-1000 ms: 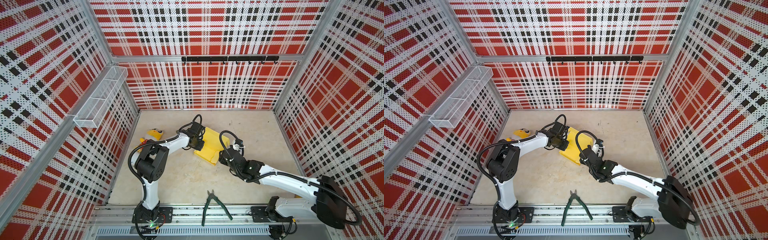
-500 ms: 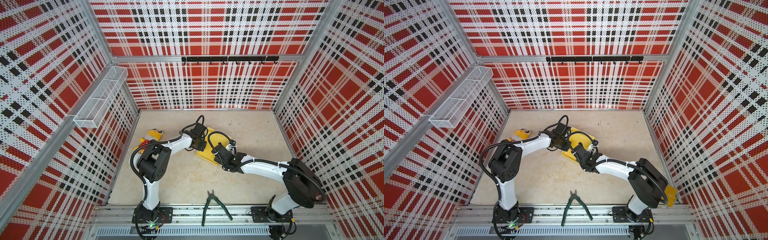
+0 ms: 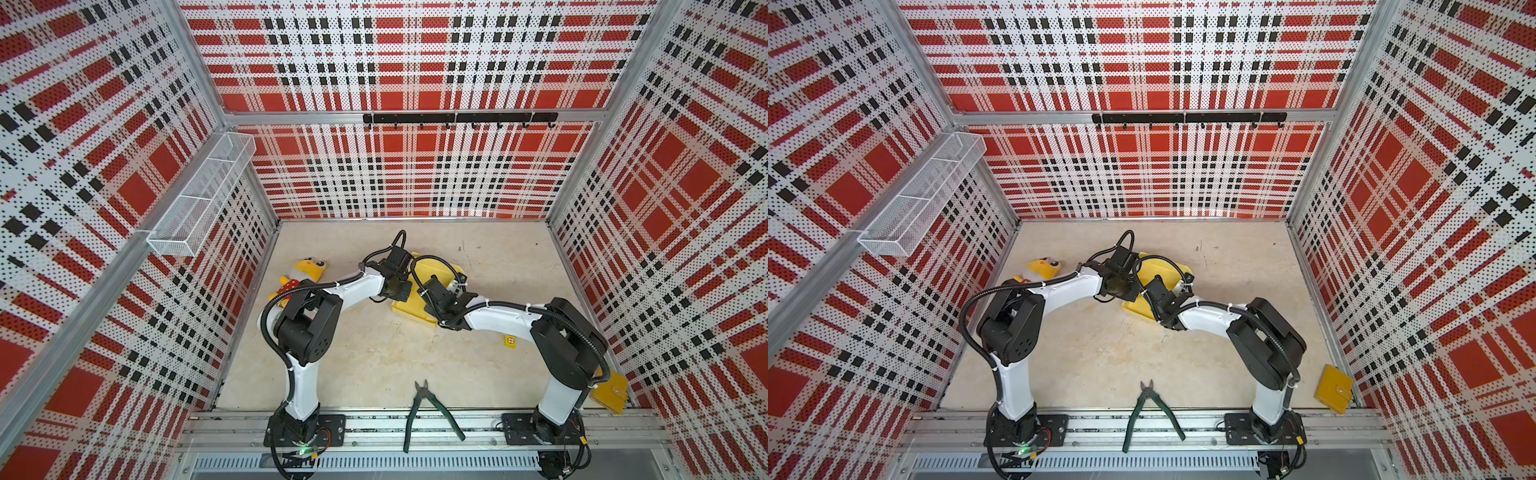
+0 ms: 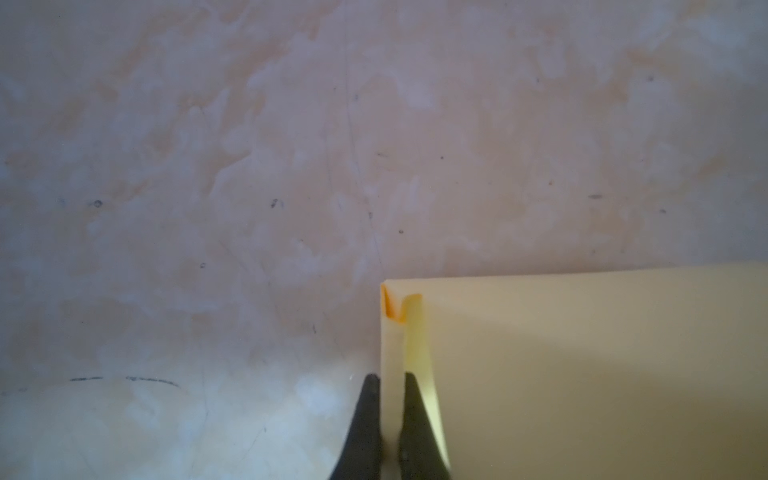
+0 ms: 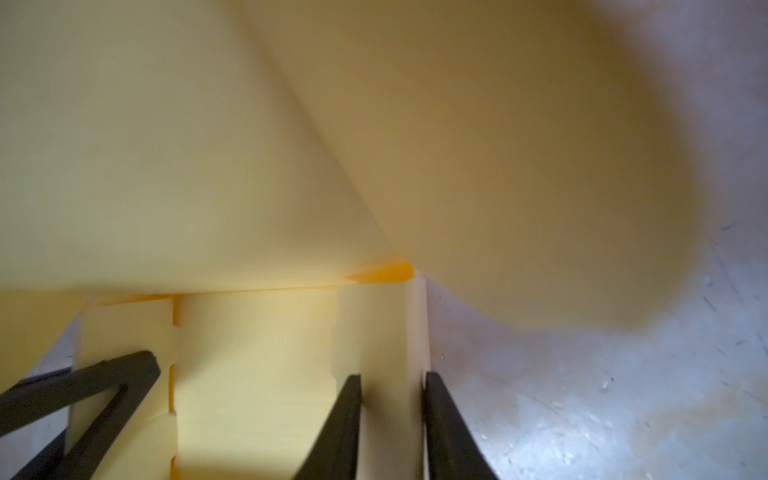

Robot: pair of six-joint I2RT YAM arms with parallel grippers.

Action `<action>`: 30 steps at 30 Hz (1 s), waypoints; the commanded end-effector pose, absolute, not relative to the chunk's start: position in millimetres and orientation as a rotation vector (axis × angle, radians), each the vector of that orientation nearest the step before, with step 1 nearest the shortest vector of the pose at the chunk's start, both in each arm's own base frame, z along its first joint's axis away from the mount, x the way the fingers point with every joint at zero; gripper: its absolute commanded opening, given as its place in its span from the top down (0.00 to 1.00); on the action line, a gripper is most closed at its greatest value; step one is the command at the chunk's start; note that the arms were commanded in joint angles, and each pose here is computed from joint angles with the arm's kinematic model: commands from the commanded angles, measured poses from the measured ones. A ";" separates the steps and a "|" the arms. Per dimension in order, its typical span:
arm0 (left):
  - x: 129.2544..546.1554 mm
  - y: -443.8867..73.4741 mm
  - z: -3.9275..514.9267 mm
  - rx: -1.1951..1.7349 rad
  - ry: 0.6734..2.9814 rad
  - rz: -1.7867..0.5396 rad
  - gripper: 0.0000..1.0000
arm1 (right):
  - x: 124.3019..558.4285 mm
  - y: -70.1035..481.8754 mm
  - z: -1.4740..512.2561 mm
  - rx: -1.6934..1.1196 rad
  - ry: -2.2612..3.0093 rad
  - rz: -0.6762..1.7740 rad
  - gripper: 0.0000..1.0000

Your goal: Fold the paper box

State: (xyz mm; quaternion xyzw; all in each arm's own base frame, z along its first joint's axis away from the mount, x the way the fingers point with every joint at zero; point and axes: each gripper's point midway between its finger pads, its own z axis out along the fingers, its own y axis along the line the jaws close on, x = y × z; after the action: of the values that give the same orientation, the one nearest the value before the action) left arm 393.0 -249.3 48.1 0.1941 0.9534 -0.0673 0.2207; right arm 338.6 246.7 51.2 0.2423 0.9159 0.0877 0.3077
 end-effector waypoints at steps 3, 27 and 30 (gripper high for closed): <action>384.3 -257.2 39.2 0.568 2.656 -0.204 0.93 | 316.8 257.1 3.6 0.643 2.606 0.235 0.83; 384.5 -251.6 37.8 0.552 2.653 -0.180 0.92 | 283.8 250.8 5.5 0.653 2.701 0.231 0.52; 384.1 -250.9 36.8 0.548 2.655 -0.176 0.92 | 284.0 249.7 12.6 0.656 2.686 0.234 0.51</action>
State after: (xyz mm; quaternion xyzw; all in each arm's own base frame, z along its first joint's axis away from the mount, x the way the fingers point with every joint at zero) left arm 394.9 -246.4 46.8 0.1846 0.9548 -0.0631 0.2245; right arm 333.5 253.6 52.7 0.2458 0.9182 0.1096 0.2905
